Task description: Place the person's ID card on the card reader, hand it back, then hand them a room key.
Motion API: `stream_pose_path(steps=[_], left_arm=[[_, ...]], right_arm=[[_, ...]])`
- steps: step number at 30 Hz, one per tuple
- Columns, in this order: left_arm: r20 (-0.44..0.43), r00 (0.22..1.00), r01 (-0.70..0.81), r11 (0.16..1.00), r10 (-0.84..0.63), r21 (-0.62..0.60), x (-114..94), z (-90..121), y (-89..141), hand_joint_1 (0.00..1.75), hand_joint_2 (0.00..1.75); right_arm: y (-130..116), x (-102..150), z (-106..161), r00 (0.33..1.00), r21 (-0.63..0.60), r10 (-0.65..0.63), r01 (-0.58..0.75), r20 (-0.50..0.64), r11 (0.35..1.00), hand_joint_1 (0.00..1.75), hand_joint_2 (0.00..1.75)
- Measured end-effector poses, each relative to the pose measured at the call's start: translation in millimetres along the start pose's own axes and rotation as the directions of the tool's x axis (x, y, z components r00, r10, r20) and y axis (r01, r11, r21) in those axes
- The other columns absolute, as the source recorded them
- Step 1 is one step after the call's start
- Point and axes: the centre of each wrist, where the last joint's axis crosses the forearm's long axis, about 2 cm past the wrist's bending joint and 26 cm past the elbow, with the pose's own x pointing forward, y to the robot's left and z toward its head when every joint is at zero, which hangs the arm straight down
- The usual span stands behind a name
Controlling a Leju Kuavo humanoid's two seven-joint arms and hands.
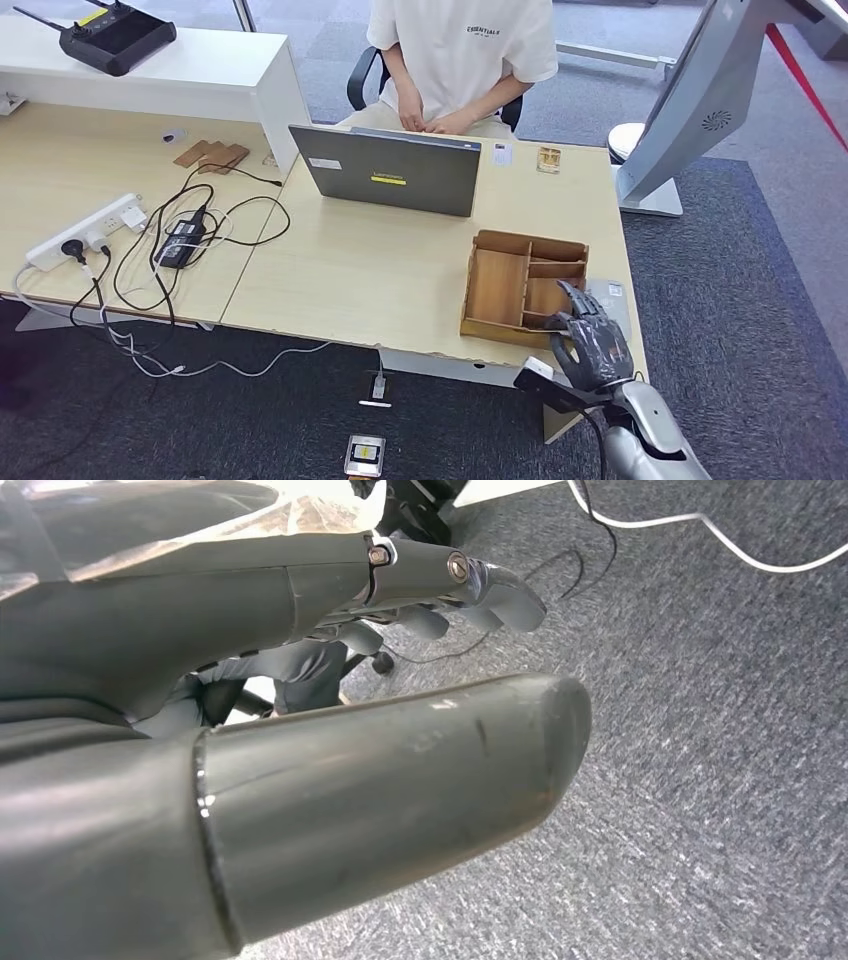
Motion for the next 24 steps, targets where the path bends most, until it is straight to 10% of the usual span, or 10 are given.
stream_pose_path(steps=[4, 8, 14, 19, 22, 24], left_arm=[[0.001, 1.0, 0.005, 1.0, -0.005, -0.004, 0.4, -0.1, 0.1, 0.0, 0.0], [0.002, 1.0, 0.014, 1.0, -0.014, -0.008, 2.2, -0.7, 0.9, 0.0, 0.0], [0.007, 1.0, 0.014, 1.0, -0.014, -0.011, 6.5, -2.1, 2.8, 0.0, 0.0], [0.008, 1.0, 0.012, 1.0, -0.012, -0.009, 8.8, -3.0, 4.4, 0.0, 0.0], [0.008, 1.0, 0.012, 1.0, -0.011, -0.01, 9.9, -3.2, 4.8, 0.0, 0.0], [0.008, 1.0, 0.011, 1.0, -0.011, -0.01, 10.5, -3.3, 4.8, 0.0, 0.0]], right_arm=[[-1.1, 2.6, -3.0, 1.0, -0.008, 0.001, -0.001, 0.006, 1.0, 0.32, 1.75], [-4.1, 8.5, -10.6, 1.0, -0.025, 0.005, -0.005, 0.024, 1.0, 0.15, 1.75], [-7.2, 18.1, -22.7, 0.999, -0.046, 0.001, 0.001, 0.054, 0.999, 0.36, 1.75], [-6.8, 20.8, -27.0, 0.998, -0.053, -0.002, 0.006, 0.061, 0.999, 1.7, 1.75], [-5.9, 20.7, -28.3, 0.998, -0.054, -0.006, 0.009, 0.058, 0.999, 1.75, 1.75], [-5.3, 20.3, -29.0, 0.998, -0.051, -0.008, 0.011, 0.054, 0.999, 1.27, 1.75]])
